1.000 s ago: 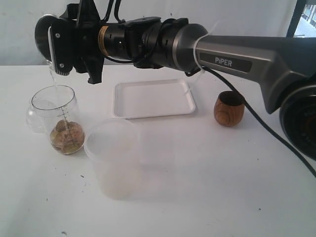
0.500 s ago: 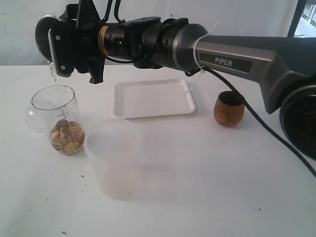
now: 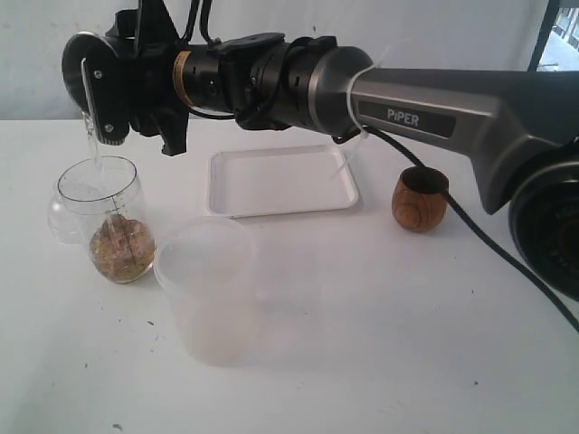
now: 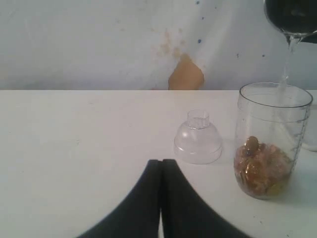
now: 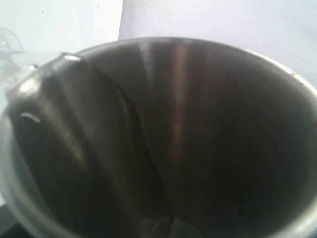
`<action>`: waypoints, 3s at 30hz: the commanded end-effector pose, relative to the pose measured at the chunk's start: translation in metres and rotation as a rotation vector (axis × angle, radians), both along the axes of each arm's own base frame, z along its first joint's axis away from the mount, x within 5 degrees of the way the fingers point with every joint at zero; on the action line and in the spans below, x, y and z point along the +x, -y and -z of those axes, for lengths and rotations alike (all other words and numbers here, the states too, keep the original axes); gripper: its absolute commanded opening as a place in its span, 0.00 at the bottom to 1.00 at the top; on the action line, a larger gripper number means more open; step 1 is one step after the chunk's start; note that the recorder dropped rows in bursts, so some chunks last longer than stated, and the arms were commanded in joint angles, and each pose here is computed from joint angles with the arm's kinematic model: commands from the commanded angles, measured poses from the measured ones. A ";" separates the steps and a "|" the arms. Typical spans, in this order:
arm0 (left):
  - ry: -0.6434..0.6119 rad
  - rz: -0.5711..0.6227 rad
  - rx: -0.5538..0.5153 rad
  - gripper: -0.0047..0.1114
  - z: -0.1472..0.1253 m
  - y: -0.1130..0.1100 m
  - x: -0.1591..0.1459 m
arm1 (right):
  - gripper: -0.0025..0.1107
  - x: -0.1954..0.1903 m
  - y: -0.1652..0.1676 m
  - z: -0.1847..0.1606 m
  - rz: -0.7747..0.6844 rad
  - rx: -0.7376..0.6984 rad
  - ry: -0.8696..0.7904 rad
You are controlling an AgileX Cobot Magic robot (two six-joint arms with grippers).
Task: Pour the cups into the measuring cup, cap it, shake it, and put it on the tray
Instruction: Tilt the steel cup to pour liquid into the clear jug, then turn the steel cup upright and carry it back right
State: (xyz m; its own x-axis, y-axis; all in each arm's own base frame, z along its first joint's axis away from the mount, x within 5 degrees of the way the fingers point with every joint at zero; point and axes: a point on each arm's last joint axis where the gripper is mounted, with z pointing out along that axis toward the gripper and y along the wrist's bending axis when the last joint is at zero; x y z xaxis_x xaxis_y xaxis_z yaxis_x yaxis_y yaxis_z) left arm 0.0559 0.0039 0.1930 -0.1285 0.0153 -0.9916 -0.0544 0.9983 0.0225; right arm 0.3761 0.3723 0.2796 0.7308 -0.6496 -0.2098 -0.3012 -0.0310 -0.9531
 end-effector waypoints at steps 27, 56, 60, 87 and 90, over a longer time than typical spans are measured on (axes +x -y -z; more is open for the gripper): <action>0.014 0.001 -0.004 0.04 -0.002 0.000 0.000 | 0.02 0.021 0.051 -0.034 0.225 0.779 -0.886; 0.014 0.001 -0.004 0.04 -0.002 0.000 0.000 | 0.02 -0.008 0.240 -0.033 0.442 0.949 -0.805; 0.014 0.001 -0.004 0.04 -0.002 0.000 0.000 | 0.02 -0.011 0.261 -0.014 0.441 1.049 -0.781; 0.014 0.001 -0.004 0.04 -0.002 0.000 0.000 | 0.02 0.005 0.392 0.115 0.796 1.093 -0.799; 0.014 0.001 -0.004 0.04 -0.002 0.000 0.000 | 0.02 0.008 0.393 0.138 0.813 1.054 -0.785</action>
State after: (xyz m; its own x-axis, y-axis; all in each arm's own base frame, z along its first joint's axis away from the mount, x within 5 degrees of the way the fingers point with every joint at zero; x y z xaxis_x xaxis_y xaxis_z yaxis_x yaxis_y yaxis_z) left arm 0.0559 0.0039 0.1930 -0.1285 0.0153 -0.9916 -0.0544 0.9983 0.0225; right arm 0.3824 -0.0200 0.1444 -0.2904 -0.1158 -0.9499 -0.3194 0.9474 -0.0178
